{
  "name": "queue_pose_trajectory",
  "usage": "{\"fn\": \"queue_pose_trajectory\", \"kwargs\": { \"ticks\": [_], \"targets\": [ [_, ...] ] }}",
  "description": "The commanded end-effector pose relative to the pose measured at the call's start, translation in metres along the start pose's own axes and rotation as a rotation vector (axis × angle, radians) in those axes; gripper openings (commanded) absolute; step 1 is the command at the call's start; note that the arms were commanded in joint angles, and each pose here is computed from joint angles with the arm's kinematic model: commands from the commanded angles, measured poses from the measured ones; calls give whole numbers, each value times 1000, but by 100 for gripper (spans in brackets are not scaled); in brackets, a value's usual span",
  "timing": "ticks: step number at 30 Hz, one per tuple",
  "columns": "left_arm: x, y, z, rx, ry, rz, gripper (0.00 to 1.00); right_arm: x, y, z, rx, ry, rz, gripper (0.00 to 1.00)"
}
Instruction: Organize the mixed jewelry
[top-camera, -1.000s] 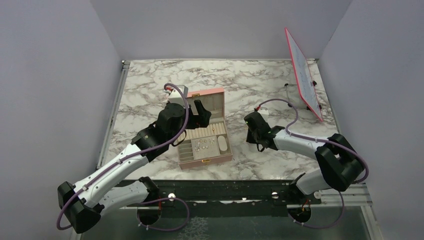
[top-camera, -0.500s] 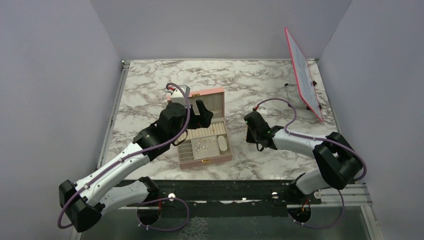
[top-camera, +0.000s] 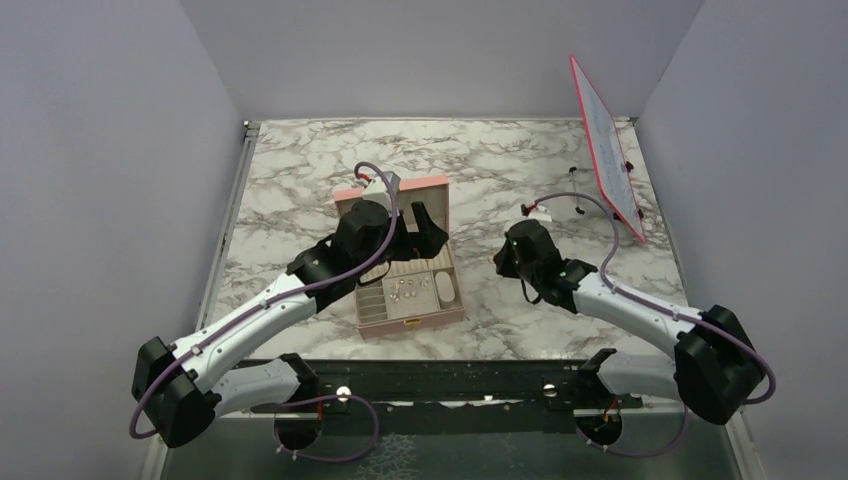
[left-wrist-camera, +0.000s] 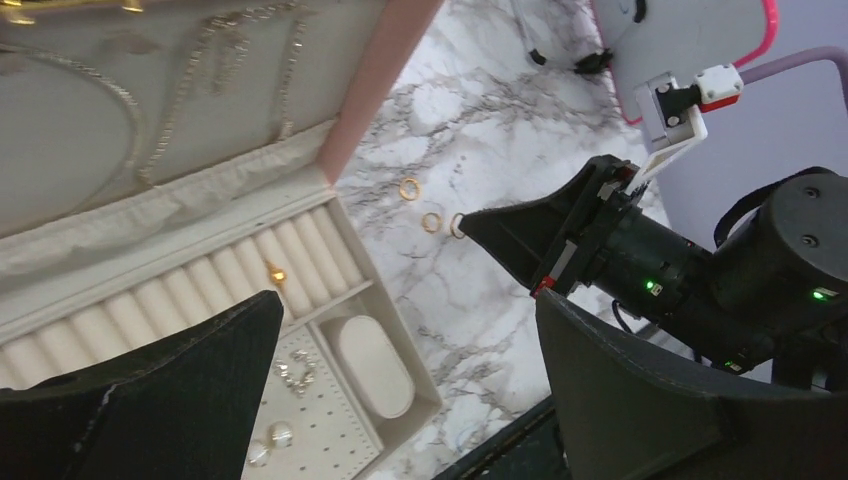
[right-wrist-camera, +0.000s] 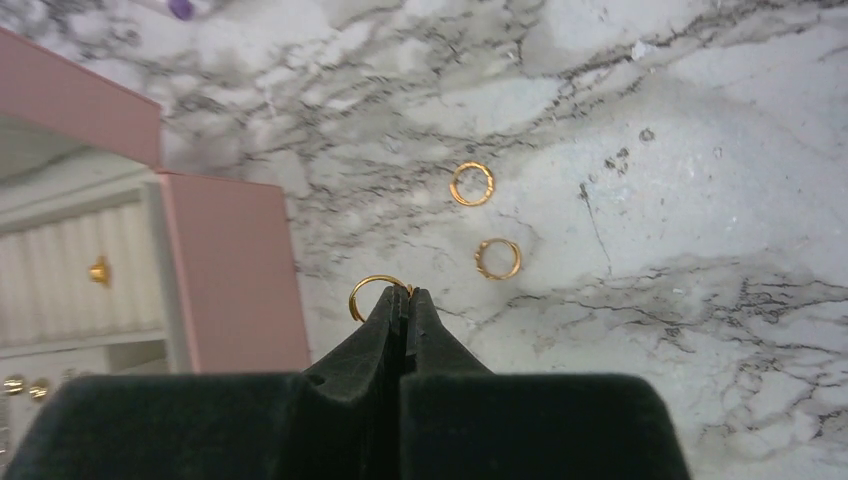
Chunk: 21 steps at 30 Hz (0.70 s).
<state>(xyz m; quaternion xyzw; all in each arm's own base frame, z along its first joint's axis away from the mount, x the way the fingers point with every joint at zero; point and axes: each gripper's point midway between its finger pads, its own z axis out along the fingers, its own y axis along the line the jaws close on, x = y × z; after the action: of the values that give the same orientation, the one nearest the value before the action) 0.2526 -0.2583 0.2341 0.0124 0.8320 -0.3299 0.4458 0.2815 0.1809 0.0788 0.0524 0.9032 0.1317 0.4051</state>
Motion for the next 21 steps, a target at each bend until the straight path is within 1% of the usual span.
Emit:
{"fn": "queue_pose_trajectory", "kwargs": {
  "ticks": [1, 2, 3, 4, 7, 10, 15, 18, 21],
  "targets": [
    [13, -34, 13, 171, 65, -105, 98, -23, 22, -17, -122, -76, 74, 1],
    [16, -38, 16, 193, 79, -121, 97, -27, 27, -23, -154, -87, 88, 1],
    [19, -42, 19, 213, 91, -138, 95, -31, 33, -28, -188, -95, 105, 1],
    [24, -44, 22, 225, 109, -153, 90, -34, 39, -34, -224, -104, 118, 1],
    [26, -54, 30, 284, 109, -190, 75, -44, 56, -50, -331, -127, 161, 1],
    [27, -58, 37, 311, 103, -214, 68, -52, 69, -64, -415, -141, 190, 1],
    [33, -63, 47, 342, 117, -227, 52, -61, 82, -82, -498, -154, 203, 1],
    [34, -67, 49, 367, 118, -228, 47, -65, 86, -86, -518, -162, 205, 1],
    [34, -68, 51, 375, 122, -225, 46, -63, 90, -90, -544, -147, 200, 1]
  ]
}}
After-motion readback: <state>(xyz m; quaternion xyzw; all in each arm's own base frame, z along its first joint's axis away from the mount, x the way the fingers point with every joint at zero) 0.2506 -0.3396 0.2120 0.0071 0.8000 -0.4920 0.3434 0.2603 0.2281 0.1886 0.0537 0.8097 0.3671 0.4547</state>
